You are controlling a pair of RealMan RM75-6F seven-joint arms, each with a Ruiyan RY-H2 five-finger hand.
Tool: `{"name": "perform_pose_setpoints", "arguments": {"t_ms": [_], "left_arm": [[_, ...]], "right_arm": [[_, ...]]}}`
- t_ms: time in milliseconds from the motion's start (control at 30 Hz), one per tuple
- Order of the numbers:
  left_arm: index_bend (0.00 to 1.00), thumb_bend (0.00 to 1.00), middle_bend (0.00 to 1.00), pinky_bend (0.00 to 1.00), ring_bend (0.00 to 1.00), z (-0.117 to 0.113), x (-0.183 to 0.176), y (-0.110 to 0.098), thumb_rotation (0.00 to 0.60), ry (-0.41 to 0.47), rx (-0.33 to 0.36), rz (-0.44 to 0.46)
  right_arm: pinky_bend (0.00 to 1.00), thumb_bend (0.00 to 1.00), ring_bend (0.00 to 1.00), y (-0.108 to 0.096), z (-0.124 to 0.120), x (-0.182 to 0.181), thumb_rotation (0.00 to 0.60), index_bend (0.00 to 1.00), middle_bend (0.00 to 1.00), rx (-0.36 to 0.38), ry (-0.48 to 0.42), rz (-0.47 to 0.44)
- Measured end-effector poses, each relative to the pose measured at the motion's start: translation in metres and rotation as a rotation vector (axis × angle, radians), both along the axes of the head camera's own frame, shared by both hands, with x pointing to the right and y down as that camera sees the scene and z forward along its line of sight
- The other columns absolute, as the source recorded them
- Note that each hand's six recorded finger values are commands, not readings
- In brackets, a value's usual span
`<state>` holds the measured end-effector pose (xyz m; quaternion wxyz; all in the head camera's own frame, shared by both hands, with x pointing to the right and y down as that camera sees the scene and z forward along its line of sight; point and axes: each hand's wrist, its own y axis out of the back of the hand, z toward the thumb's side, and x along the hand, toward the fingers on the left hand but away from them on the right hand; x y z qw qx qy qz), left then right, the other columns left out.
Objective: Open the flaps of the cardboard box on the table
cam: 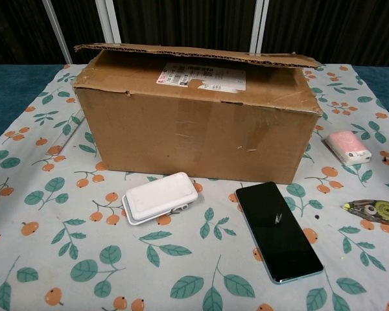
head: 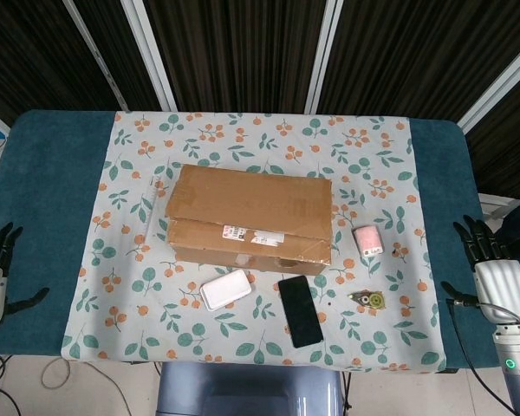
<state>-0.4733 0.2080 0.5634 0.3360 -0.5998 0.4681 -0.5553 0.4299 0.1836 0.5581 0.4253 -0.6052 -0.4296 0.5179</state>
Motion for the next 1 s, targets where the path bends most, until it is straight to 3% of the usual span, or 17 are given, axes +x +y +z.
{"name": "perform_pose_setpoints", "arguments": {"t_ms": [300,633,1000], "left_arm": [[0.0,0.02,0.0,0.01,0.0,-0.008,0.008,-0.011,0.6,-0.008,0.015,0.007],[0.0,0.07,0.0,0.01,0.0,-0.029,0.055,-0.062,0.6,-0.014,0.056,0.093],[0.0,0.11,0.0,0.01,0.0,-0.014,0.113,-0.112,0.6,-0.039,0.005,0.195]], "right_arm": [[0.22,0.19,0.02,-0.001,0.003,0.003,0.6,0.0,0.0,-0.012,-0.026,0.045],[0.22,0.2,0.02,-0.003,0.01,0.001,0.6,0.0,0.0,-0.035,-0.051,0.069],[0.22,0.2,0.02,-0.004,0.012,0.007,0.6,0.0,0.0,-0.047,-0.07,0.12]]}}
